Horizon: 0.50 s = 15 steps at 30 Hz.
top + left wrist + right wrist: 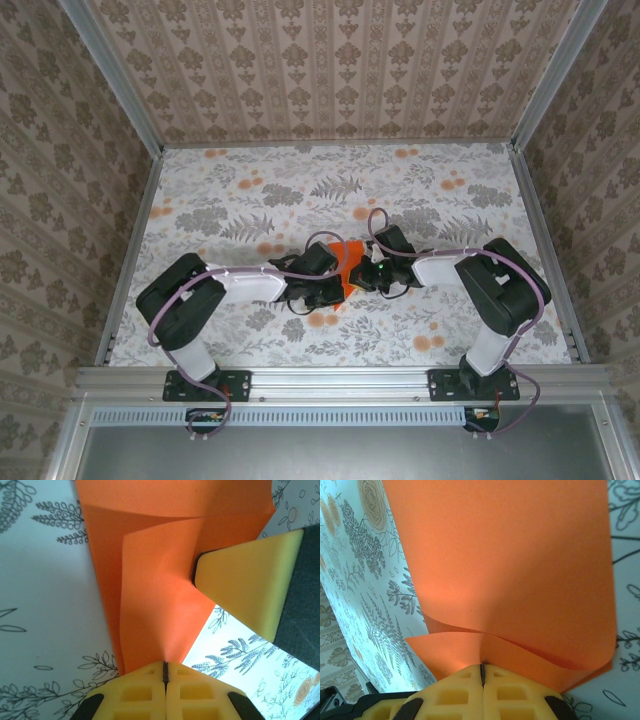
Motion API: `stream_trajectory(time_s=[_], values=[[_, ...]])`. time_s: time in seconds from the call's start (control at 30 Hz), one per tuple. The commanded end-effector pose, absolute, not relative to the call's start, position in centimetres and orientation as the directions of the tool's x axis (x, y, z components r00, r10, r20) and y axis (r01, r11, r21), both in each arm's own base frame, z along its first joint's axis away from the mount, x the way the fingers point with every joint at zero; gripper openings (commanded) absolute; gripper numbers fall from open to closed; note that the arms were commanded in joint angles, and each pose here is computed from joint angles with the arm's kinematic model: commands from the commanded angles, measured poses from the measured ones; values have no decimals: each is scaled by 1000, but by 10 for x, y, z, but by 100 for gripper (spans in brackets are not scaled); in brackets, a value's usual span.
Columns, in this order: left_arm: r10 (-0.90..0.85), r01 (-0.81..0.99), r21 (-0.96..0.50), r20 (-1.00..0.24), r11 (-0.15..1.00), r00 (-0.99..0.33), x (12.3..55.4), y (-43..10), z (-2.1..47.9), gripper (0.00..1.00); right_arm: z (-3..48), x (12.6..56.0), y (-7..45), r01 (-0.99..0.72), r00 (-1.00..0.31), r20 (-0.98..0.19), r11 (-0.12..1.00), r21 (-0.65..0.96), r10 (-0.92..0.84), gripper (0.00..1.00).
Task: Fold a paper plane with a square sheet of paper (pick it up from the middle)
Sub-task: Third fold the triangle at the center of the table.
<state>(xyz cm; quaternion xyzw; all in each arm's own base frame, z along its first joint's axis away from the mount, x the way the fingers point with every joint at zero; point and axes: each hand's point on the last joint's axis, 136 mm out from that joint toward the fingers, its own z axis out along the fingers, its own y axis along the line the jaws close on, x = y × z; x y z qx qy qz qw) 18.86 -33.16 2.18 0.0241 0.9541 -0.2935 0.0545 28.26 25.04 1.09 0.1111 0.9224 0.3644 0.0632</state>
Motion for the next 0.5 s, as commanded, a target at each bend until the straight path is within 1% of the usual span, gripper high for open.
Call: stream_trajectory(time_s=[0.0,0.1,0.47], values=[[49,109,-563,-120,819,-992,177,-331,37,6,-44,248,207,306,-947,68,826,473,313,4],[63,122,-559,-124,820,-990,173,-333,41,7,-45,247,207,305,-948,68,826,473,311,4],[28,59,-494,-69,867,-997,162,-313,9,5,-49,244,206,311,-947,79,827,467,312,4]])
